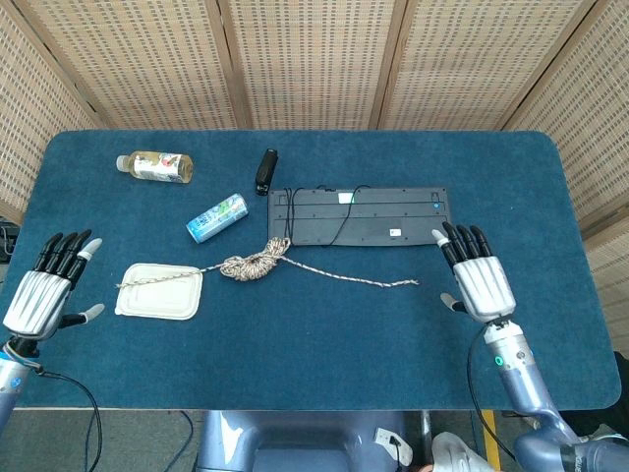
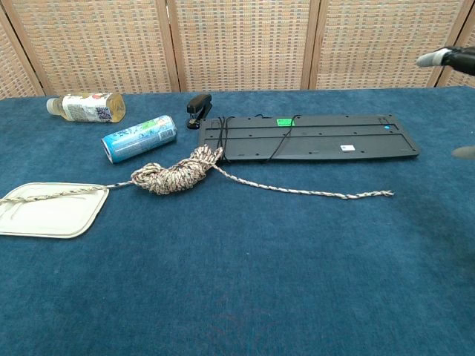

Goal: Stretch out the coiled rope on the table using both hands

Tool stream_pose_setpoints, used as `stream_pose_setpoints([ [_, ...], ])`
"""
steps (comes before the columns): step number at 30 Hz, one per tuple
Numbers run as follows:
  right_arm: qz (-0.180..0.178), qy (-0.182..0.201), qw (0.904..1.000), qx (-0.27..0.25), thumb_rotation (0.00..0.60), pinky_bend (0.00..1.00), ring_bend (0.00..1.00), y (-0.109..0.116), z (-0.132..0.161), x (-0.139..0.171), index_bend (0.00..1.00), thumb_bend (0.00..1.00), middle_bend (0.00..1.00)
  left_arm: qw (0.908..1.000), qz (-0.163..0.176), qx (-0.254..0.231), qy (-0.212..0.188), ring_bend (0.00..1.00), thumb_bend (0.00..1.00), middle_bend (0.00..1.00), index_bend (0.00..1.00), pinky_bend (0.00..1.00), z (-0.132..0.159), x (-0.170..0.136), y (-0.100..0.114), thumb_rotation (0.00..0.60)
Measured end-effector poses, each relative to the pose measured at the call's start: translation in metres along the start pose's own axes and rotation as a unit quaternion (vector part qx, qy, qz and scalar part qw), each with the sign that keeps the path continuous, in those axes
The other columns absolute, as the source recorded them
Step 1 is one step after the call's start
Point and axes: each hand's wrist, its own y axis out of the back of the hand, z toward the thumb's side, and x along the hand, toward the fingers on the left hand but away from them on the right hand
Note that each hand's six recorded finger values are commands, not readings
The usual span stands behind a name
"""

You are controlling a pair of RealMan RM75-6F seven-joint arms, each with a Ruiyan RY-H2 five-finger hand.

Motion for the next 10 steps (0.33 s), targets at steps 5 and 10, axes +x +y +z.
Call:
stream_pose_setpoints([
  [5, -0.054, 0.016, 0.9983, -0.016, 0.600, 0.00, 0.00, 0.017, -0.001, 0.048, 0.00, 0.00, 0.00, 0.9941, -0.003, -0.046, 0.098, 0.00, 0.00, 0.00, 0.00, 0.00, 0.006, -0.050, 0.018, 0.600],
  [10, -0.085, 0.024, 0.9957, -0.028, 0.600, 0.00, 0.00, 0.029, -0.002, 0.092, 0.00, 0.00, 0.00, 0.9856, -0.006, -0.029, 0.166, 0.00, 0.00, 0.00, 0.00, 0.00, -0.004, -0.089, 0.035, 0.600],
])
